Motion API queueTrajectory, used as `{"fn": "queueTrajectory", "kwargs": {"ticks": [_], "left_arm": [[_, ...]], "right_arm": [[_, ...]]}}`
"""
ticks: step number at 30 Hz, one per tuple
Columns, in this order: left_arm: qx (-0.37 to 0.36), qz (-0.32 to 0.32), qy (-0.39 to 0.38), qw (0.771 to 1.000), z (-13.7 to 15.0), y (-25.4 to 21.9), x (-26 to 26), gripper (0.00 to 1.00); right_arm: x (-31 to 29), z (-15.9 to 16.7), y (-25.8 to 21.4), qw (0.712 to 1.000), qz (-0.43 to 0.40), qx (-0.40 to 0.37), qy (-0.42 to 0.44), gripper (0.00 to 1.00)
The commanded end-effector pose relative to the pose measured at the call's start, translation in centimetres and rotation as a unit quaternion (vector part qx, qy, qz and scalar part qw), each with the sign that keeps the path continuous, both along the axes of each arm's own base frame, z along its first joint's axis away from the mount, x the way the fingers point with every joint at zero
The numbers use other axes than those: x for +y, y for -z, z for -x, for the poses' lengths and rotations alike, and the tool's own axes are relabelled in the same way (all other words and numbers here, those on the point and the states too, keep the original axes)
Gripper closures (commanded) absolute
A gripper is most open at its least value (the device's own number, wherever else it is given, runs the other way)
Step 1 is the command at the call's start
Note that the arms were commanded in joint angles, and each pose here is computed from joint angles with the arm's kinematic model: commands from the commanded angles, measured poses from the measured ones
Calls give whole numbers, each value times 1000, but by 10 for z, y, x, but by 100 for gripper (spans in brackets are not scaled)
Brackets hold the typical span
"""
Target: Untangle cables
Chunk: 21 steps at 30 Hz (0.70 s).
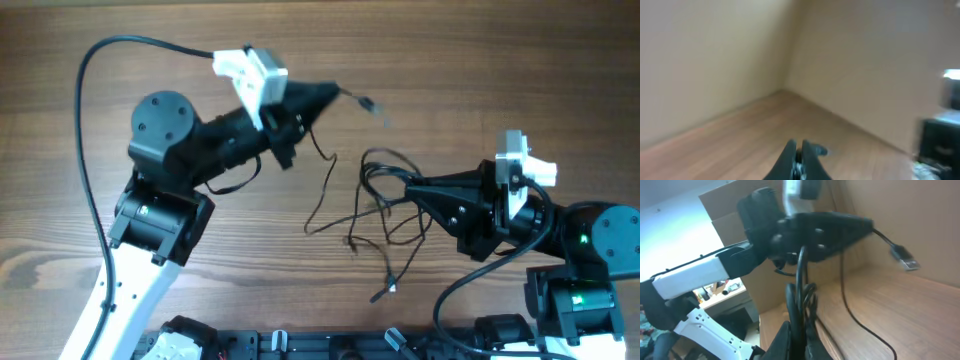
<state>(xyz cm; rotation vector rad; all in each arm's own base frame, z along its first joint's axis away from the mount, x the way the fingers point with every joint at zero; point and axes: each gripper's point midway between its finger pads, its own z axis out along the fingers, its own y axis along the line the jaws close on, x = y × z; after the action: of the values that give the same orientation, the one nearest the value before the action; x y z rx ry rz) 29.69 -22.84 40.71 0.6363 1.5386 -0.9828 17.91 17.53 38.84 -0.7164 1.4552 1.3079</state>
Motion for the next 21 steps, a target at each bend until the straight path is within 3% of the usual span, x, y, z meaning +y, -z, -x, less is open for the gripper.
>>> {"fn": "queueTrajectory", "kwargs": {"ticks": [1, 3, 4, 5, 6, 7, 15, 21], "left_arm": [[45, -11, -129, 991, -33, 16, 29, 96], [73, -29, -169, 982, -40, 32, 40, 96], [87, -39, -184, 978, -42, 40, 45, 89], [108, -42, -197, 974, -43, 48, 49, 55], [130, -44, -206, 969, -43, 56, 52, 36], [138, -49, -205, 968, -42, 61, 52, 2], [143, -13, -22, 989, 20, 34, 14, 0], [302, 81, 3, 950, 33, 33, 5, 0]], "right_arm": [[0, 6, -8, 1000, 0, -19, -6, 95], [-1, 5, -10, 1000, -2, -22, -3, 96], [-1, 4, -10, 1000, -2, -22, 0, 96], [-1, 3, -10, 1000, -3, -22, 3, 96], [-2, 1, -11, 1000, -6, -19, 8, 96], [-2, 0, -11, 1000, -8, -16, 13, 96], [-9, -15, -17, 998, -25, -15, 60, 96], [-20, -34, -25, 989, -27, -60, 130, 95]]}}
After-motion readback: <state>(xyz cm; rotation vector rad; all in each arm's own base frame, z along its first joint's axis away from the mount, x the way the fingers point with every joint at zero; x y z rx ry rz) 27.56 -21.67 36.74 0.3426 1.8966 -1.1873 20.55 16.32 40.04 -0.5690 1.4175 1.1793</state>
